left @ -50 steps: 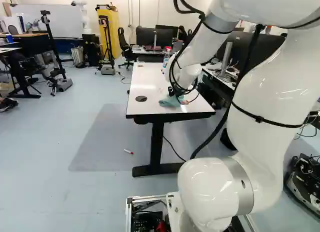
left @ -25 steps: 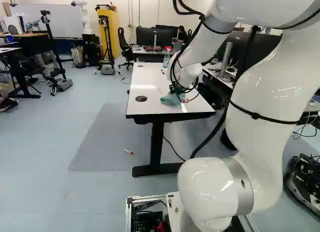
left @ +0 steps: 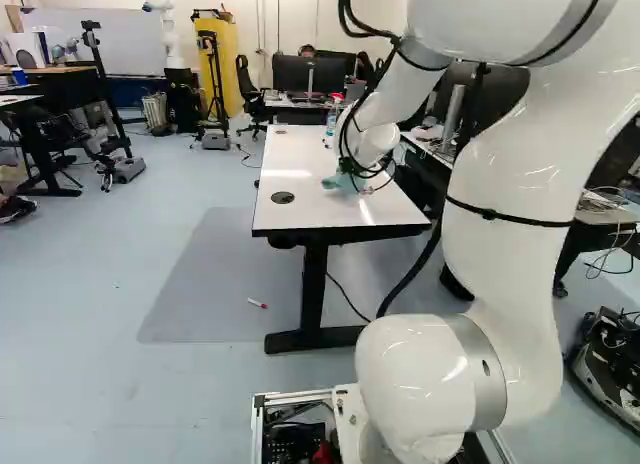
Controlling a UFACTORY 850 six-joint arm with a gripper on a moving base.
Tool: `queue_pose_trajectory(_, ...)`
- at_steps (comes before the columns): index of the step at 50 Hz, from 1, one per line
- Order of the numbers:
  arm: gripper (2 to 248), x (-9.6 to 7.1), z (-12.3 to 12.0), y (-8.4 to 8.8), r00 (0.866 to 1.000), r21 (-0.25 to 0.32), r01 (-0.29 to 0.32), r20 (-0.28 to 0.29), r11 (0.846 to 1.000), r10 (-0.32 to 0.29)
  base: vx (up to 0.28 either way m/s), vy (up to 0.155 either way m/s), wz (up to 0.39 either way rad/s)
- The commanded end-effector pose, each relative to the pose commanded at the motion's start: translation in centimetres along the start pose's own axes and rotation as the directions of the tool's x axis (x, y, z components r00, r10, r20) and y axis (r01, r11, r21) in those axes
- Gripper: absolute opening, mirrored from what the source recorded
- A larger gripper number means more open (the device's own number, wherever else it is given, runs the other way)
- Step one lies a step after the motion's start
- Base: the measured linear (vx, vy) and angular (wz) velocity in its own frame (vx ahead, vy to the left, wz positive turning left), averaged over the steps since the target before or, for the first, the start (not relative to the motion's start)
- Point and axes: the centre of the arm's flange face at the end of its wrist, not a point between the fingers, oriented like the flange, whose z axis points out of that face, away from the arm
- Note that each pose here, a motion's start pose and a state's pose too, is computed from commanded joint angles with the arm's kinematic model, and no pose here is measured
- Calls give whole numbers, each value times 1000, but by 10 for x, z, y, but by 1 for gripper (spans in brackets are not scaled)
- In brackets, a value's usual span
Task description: Clean the table with the green towel
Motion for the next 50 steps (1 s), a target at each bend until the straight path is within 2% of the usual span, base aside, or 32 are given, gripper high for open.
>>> queue_pose_trajectory(16,44,20,25,-5,998,8,9,-63,1000,-8,0,0,0)
queue_pose_trajectory(29,44,14,35,-16,998,22,19,-68,1000,-18,0,0,0)
queue_pose_trajectory(50,44,7,53,-16,990,22,20,-142,1000,-16,0,0,0)
